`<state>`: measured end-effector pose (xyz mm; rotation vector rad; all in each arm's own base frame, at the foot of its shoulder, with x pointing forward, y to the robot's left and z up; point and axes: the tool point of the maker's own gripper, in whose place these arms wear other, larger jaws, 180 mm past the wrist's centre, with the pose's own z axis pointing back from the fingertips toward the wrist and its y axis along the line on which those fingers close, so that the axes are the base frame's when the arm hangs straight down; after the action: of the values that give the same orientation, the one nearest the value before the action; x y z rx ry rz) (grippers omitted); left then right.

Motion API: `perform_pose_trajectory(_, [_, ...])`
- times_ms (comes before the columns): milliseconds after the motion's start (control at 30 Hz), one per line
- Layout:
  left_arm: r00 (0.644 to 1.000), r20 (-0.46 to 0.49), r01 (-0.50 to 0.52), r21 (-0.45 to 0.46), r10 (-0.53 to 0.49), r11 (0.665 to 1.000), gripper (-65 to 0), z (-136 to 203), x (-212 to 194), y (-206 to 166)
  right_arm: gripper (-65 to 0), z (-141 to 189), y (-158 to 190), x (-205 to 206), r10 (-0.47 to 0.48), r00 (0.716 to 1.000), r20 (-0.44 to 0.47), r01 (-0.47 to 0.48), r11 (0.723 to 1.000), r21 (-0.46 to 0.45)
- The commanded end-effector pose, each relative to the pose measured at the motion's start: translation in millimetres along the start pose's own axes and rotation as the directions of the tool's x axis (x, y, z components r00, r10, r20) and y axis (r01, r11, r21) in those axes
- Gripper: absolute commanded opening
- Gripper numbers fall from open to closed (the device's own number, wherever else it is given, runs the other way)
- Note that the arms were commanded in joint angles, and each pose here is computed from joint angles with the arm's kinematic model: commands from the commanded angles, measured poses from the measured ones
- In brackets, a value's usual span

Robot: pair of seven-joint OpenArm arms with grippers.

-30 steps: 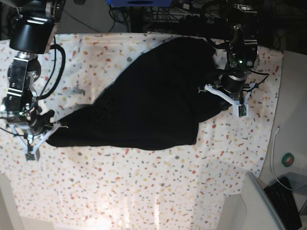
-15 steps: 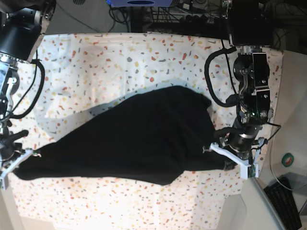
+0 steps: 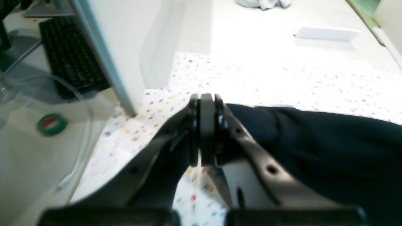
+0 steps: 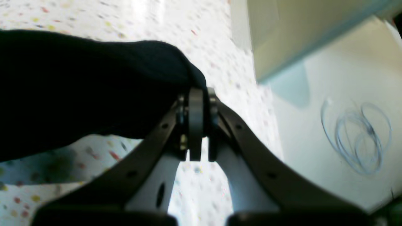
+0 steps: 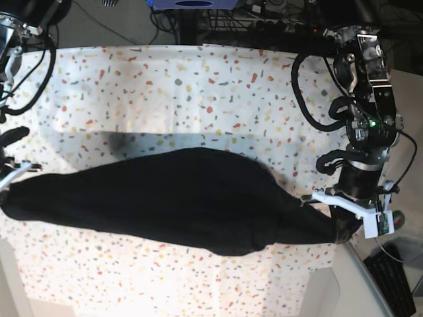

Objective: Layout the t-shirt on the table in an organized manner, then fold the t-shirt properly
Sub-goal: 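Lay the stretched shirt down and release both grippers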

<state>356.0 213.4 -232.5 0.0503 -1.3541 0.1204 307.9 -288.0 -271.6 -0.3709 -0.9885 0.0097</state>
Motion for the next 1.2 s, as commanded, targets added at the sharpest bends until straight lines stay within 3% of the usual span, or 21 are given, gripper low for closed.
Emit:
perform_pose_trajectory(0, [0.997,0.072,0.003,0.027,-0.005,1.000,-65.0,-1.0,21.3,9.0,-65.0,2.2,-11.5,21.0,-0.002,0.997,0.074,0.005,0.999,-0.032])
perform_pose_trajectory(133, [0.995,0.099,-0.022,0.035,0.018,0.999,-65.0,-16.9,34.3,11.3,-65.0,-1.7,-15.2,44.4,-0.016,0.992,0.127,0.021,0.999,-0.040])
perform_pose_trajectory(300, [0.991,0.131,-0.016,-0.053,0.023,0.998,-65.0,-54.5,60.5,-27.3,-65.0,-23.8,-21.3,87.6,-0.082,0.978,0.192,0.090,0.995,-0.034])
perform_pose_trajectory(533, [0.990,-0.133,-0.046,-0.075,0.035,0.996,-65.0,-135.2,-9.4,-45.8,-65.0,-126.1,8.6,72.4,-0.172,0.985,0.002,0.171,0.981,0.096])
perform_pose_trajectory(633, [0.989,-0.140,-0.057,-0.056,0.049,0.997,-65.0,-147.3,-29.5,-42.6,-65.0,-157.4,24.8,64.4,-0.219,0.975,-0.029,0.221,0.965,0.140])
perform_pose_trajectory(700, [0.990,-0.135,-0.052,-0.054,0.044,0.997,-65.0,-148.6,-42.9,-42.8,-65.0,-169.1,23.2,53.1,-0.225,0.969,-0.097,0.238,0.961,0.142])
perform_pose_trajectory(800, [0.986,-0.160,-0.054,-0.043,0.046,0.998,-65.0,-145.0,-67.4,-39.0,-31.1,-169.5,24.7,39.6,-0.225,0.950,-0.217,0.259,0.955,0.145])
perform_pose_trajectory(833, [0.983,-0.178,-0.057,-0.035,0.050,0.998,-65.0,-142.1,-77.6,-35.8,-22.1,-164.5,25.0,37.1,-0.208,0.951,-0.227,0.246,0.957,0.151])
perform_pose_trajectory(867, [0.980,-0.193,-0.056,-0.031,0.049,0.998,-65.0,-139.3,-85.2,-33.7,-17.3,-156.7,26.3,33.4,-0.177,0.959,-0.219,0.217,0.961,0.174])
perform_pose_trajectory(967, [0.968,-0.247,-0.046,-0.016,0.040,0.999,-65.0,-126.5,-114.6,-24.8,-16.5,-121.1,44.6,16.3,-0.128,0.971,-0.204,0.183,0.944,0.275])
perform_pose_trajectory(1033, [0.957,-0.289,-0.025,-0.004,0.022,1.000,-65.0,-112.8,-137.5,-13.0,-16.5,-99.6,57.6,-7.9,-0.146,0.957,-0.249,0.220,0.928,0.300])
perform_pose_trajectory(1167, [0.935,-0.354,0.012,0.014,-0.006,1.000,-65.0,-83.3,-180.0,6.7,-16.5,-75.4,108.0,-64.8,-0.234,0.912,-0.337,0.352,0.867,0.352])
